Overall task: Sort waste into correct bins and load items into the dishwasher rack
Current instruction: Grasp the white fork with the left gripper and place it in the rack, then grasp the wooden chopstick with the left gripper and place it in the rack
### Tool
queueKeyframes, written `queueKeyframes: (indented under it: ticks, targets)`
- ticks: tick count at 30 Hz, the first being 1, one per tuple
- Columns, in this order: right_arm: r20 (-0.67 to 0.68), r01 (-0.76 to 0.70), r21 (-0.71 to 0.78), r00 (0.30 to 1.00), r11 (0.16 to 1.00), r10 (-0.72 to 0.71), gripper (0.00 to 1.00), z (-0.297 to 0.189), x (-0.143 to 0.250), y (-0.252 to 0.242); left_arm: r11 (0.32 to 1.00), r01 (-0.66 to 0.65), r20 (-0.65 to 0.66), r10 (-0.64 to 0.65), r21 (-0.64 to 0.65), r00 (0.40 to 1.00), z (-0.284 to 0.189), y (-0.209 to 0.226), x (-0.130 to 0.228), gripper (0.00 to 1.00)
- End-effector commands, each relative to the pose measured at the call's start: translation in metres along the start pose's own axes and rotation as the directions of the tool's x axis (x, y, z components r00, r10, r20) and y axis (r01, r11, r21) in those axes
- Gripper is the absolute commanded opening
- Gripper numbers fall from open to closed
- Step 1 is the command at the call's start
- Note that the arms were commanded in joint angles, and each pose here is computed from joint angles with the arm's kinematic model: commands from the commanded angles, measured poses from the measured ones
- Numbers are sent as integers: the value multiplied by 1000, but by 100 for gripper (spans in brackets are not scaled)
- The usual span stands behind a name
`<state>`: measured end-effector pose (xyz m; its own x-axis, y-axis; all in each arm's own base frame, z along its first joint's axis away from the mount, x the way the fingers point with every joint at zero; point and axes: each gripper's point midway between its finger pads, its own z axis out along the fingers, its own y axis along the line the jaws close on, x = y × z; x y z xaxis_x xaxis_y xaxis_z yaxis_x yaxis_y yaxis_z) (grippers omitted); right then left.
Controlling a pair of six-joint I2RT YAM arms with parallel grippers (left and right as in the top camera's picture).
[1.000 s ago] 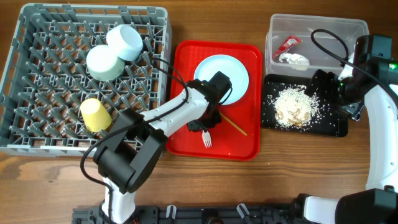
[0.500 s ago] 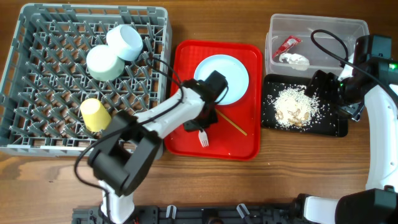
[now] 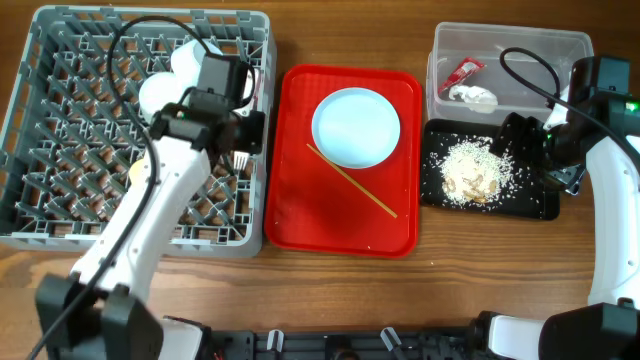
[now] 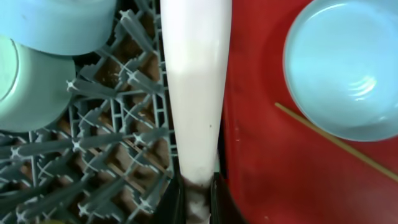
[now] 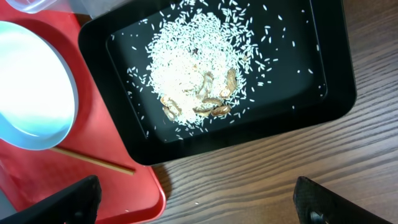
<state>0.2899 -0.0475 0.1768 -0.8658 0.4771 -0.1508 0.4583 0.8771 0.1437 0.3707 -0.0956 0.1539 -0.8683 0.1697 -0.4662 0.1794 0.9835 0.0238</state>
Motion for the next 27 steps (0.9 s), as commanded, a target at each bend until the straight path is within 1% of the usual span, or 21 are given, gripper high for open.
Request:
queueKeyframes:
  ticks: [1, 2, 3, 4, 5, 6, 7, 11, 13, 14, 15, 17, 18, 19, 20, 21, 22, 24, 25, 26, 27]
  targets:
    - [33, 22, -24, 999, 999, -22, 100, -10, -4, 4, 999, -38, -56, 37, -25, 998, 27, 11, 6, 6]
    - [33, 22, -24, 999, 999, -22, 100, -10, -4, 4, 999, -34, -67, 32, -28, 997, 33, 13, 7, 11]
    - [32, 22, -24, 999, 999, -22, 100, -10, -3, 4, 999, -31, -79, 28, -31, 996, 38, 15, 8, 25]
    - [32, 22, -24, 999, 999, -21, 100, -10, -3, 4, 999, -29, -86, 26, -32, 996, 41, 16, 10, 34]
    - [31, 22, -24, 999, 999, -21, 100, -10, -3, 4, 999, -29, -84, 26, -32, 996, 41, 16, 9, 38]
    - [32, 22, -24, 999, 999, -21, 100, -10, -3, 4, 999, -28, -78, 26, -32, 997, 41, 16, 8, 49]
    - [32, 22, -24, 999, 999, -21, 100, -10, -3, 4, 999, -28, -71, 26, -31, 997, 41, 15, 6, 53]
    - [30, 22, -23, 999, 999, -22, 100, -10, -3, 4, 999, -19, -21, 19, -29, 1000, 31, 15, -8, 61]
    - [30, 22, -23, 999, 999, -22, 100, -10, -3, 4, 1000, 2, 10, -2, -21, 1000, 20, 11, -14, 62]
    - [31, 22, -23, 999, 999, -22, 100, -10, -3, 4, 1000, 24, 27, -24, 7, 999, 13, 3, -16, 61]
    - [32, 23, -23, 999, 999, -22, 100, -10, -3, 4, 998, 14, 34, -16, 62, 999, 6, -10, -17, 61]
    - [33, 23, -24, 999, 999, -22, 100, -10, -4, 4, 981, 34, 37, -42, 191, 998, -5, -43, -16, 60]
    - [33, 22, -24, 999, 999, -22, 100, -10, -4, 4, 953, 39, 19, -46, 300, 999, -13, -74, -13, 60]
    - [33, 22, -24, 999, 999, -22, 100, -10, -4, 4, 928, 48, -3, -51, 370, 999, -19, -96, -8, 60]
    - [34, 23, -24, 999, 999, -22, 99, -10, -4, 4, 902, 83, -39, -73, 425, 997, -23, -124, -3, 63]
    - [36, 22, -25, 999, 999, -21, 100, -10, -4, 4, 891, 109, -64, -90, 441, 994, -23, -142, 2, 64]
    - [37, 23, -25, 999, 999, -22, 100, -10, -5, 4, 883, 151, -96, -121, 444, 988, -21, -162, 8, 66]
    - [36, 23, -25, 999, 999, -22, 100, -10, -4, 4, 882, 247, -152, -202, 400, 967, -10, -186, 18, 69]
    - [37, 23, -25, 999, 999, -22, 100, -10, -5, 4, 886, 322, -178, -277, 333, 944, 5, -195, 26, 68]
    - [37, 23, -25, 999, 999, -22, 100, -10, -5, 4, 885, 362, -190, -317, 294, 929, 13, -199, 31, 67]
    - [37, 23, -25, 999, 999, -22, 100, -10, -5, 4, 878, 405, -203, -360, 256, 910, 23, -203, 37, 64]
